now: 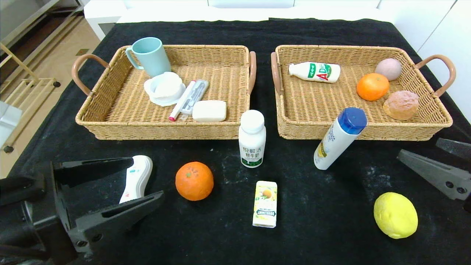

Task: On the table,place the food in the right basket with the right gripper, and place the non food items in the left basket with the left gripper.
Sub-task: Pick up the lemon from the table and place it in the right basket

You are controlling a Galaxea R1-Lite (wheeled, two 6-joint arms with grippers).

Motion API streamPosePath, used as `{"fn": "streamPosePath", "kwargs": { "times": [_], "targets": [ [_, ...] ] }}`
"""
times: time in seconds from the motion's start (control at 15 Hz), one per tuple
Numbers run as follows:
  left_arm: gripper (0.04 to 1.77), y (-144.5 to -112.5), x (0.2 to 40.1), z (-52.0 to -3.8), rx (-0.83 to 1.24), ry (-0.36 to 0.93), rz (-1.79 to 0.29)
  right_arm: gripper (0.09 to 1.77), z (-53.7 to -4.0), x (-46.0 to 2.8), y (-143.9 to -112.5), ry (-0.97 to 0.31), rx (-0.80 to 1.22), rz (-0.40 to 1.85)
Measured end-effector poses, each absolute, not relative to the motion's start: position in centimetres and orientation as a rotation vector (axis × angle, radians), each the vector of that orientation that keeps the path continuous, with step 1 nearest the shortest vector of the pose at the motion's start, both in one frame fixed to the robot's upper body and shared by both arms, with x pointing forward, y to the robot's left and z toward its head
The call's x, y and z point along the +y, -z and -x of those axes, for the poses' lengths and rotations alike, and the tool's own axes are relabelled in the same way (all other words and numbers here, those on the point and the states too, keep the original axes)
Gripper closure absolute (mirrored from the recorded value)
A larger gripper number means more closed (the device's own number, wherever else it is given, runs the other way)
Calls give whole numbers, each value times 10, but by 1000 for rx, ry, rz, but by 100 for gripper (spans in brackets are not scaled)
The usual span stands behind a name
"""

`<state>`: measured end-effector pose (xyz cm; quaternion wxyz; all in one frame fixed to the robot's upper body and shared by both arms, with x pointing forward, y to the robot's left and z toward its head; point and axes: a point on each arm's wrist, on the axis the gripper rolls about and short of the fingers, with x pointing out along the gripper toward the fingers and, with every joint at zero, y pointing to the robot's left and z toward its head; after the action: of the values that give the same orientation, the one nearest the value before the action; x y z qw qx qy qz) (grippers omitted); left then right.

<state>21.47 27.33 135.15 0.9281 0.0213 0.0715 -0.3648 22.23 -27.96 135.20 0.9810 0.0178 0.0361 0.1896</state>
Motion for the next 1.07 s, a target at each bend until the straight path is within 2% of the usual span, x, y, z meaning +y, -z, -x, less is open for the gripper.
{"fn": "streamPosePath", "kwargs": {
  "times": [0.73, 1.07],
  "targets": [
    [9, -1346, 272, -219, 170, 741, -71, 15, -227, -276, -1346, -362, 103, -26],
    [9, -1346, 273, -217, 164, 738, -71, 15, -239, -277, -1345, -148, 168, 41]
  ]
}}
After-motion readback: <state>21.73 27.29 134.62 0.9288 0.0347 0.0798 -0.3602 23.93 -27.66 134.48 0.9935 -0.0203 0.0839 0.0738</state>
